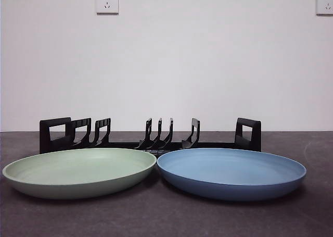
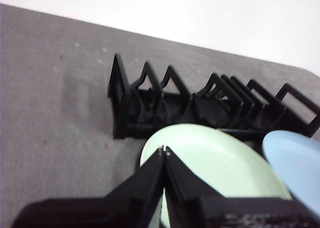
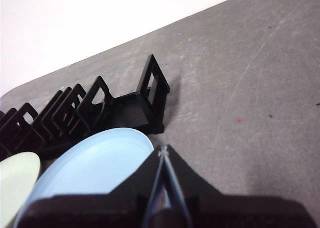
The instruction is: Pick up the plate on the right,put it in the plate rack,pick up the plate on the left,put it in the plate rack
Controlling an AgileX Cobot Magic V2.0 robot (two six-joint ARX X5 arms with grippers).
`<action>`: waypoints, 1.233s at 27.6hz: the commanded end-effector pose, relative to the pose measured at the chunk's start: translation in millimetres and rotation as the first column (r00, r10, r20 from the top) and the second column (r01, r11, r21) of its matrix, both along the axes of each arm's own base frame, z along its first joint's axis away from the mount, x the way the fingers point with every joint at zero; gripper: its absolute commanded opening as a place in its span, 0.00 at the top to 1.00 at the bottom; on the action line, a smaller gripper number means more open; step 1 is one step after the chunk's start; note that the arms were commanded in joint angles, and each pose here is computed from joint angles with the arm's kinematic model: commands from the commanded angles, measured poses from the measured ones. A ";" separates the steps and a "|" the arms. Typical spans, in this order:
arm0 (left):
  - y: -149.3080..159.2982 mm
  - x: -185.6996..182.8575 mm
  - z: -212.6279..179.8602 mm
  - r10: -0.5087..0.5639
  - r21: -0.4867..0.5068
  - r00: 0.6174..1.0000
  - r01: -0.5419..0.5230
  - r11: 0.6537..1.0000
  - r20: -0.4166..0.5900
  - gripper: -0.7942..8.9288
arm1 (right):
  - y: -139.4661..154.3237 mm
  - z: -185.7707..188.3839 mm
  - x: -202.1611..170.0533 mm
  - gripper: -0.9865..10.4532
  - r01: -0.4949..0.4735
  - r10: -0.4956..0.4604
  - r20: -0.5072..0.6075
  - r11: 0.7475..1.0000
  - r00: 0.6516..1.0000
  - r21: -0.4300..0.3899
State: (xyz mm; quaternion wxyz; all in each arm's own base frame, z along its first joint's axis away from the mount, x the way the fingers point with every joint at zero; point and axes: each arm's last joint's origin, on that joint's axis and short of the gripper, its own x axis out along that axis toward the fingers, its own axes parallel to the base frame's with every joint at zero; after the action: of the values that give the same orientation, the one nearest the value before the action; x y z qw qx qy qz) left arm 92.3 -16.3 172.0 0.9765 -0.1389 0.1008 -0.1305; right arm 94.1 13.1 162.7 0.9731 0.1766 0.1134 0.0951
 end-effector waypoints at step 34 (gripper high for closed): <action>-24.5 102.7 80.3 -0.363 -0.075 0.876 0.358 0.931 -0.318 0.63 | 21.3 54.7 135.5 0.67 -0.360 0.282 -0.597 0.933 0.751 -0.013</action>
State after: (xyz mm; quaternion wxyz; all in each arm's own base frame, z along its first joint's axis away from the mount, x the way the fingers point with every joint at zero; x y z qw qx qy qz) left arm 194.6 -40.1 251.1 0.9020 -0.1523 0.2909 -0.2804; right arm 228.3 33.7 217.2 0.8674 0.1190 0.4441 0.1901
